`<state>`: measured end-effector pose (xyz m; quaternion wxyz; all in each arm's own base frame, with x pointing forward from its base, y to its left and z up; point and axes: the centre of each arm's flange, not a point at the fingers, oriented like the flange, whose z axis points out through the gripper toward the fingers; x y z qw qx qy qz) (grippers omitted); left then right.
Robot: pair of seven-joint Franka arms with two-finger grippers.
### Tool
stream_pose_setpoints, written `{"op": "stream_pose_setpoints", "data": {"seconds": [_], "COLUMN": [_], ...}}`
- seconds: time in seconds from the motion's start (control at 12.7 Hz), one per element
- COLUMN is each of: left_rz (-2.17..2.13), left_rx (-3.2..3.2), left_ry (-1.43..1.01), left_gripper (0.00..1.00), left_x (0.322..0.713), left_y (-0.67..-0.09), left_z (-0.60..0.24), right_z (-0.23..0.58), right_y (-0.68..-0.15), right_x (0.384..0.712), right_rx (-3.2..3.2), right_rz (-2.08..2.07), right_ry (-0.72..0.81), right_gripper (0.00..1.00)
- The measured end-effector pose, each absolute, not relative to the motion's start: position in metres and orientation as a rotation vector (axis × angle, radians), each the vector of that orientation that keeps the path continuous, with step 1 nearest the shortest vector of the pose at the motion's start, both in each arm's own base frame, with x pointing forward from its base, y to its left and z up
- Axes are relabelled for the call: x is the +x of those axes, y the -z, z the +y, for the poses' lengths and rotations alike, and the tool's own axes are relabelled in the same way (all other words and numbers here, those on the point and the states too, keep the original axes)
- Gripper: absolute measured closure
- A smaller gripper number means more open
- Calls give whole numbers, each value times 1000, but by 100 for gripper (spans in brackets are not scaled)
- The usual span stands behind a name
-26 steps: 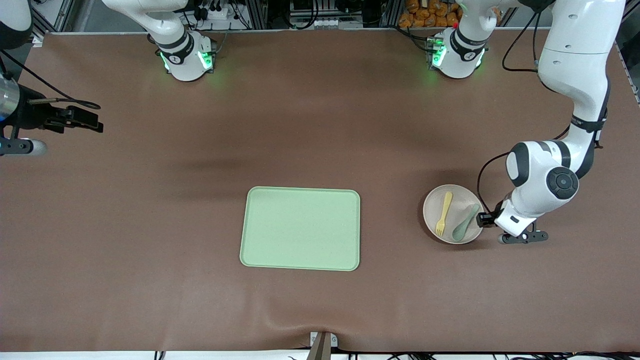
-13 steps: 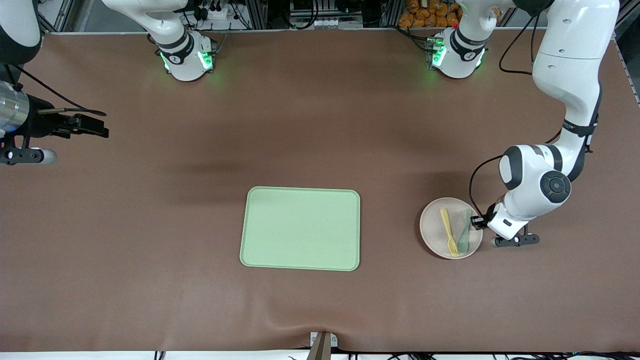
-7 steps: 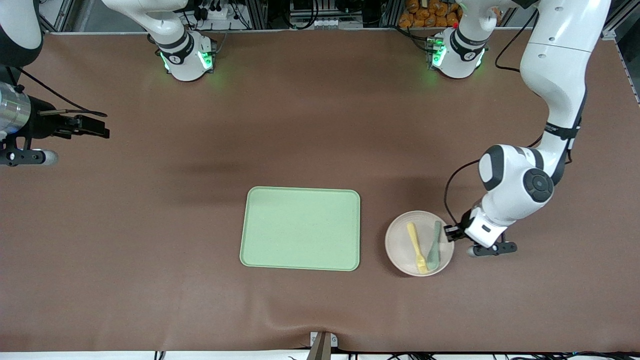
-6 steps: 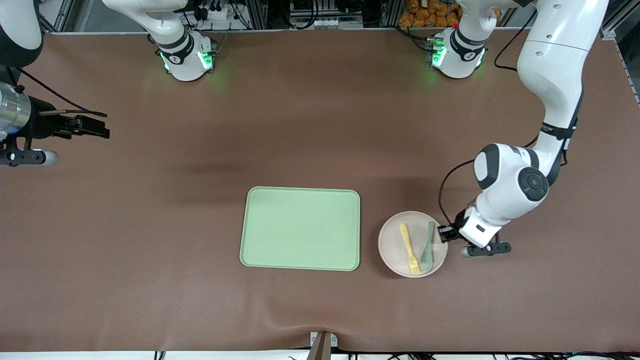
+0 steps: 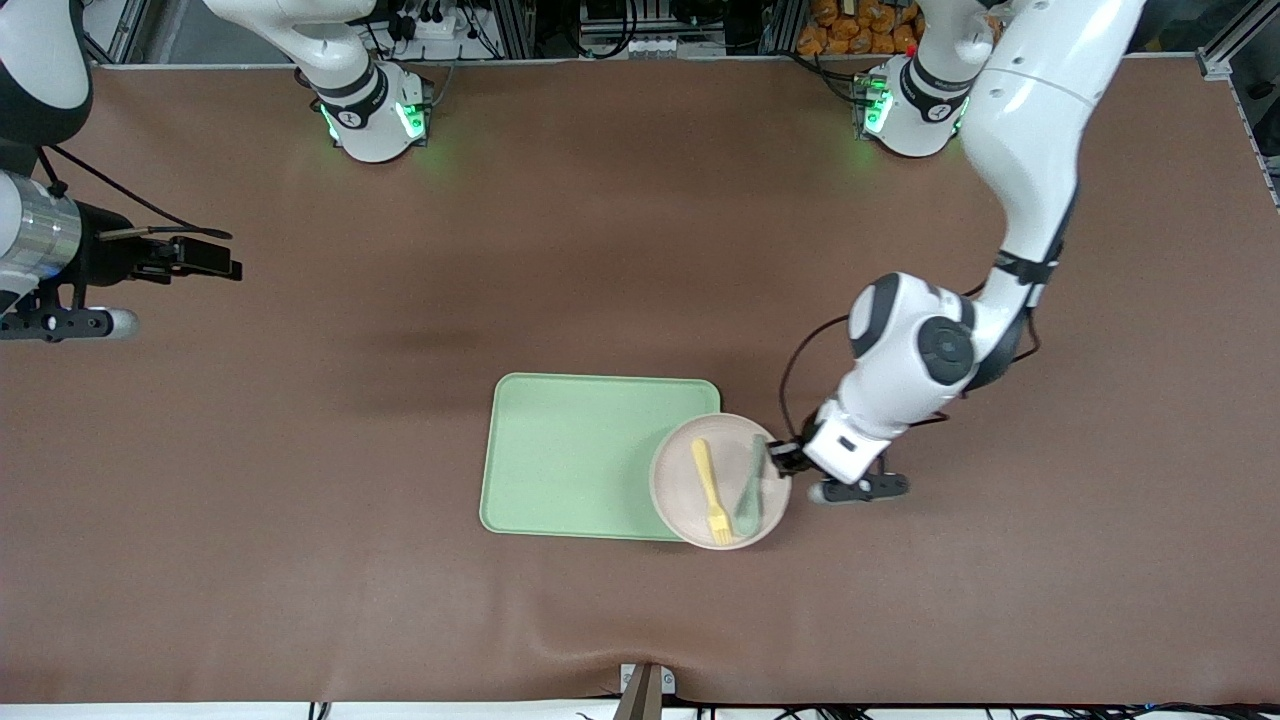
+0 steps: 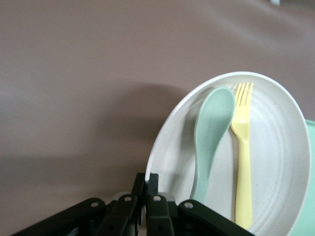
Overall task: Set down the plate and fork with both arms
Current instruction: 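Carry the plate with the left gripper onto the green tray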
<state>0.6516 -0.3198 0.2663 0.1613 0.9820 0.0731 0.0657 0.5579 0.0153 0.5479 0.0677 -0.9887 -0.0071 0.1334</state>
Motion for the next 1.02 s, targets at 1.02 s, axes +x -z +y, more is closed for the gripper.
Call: {"op": "stream_pose_setpoints", "data": {"seconds": [1.02], "left_rz": [250], "left_rx": [2789], "left_ry": [-108], "left_gripper": [96], "left_x": [626], "left_y": [-190], "left_z": [-388], "right_z": [224], "right_y": [-490], "right_x": [570], "right_rx": [-2959], "right_rz": [-485], "right_ry": [-251], "right_gripper": [0]}}
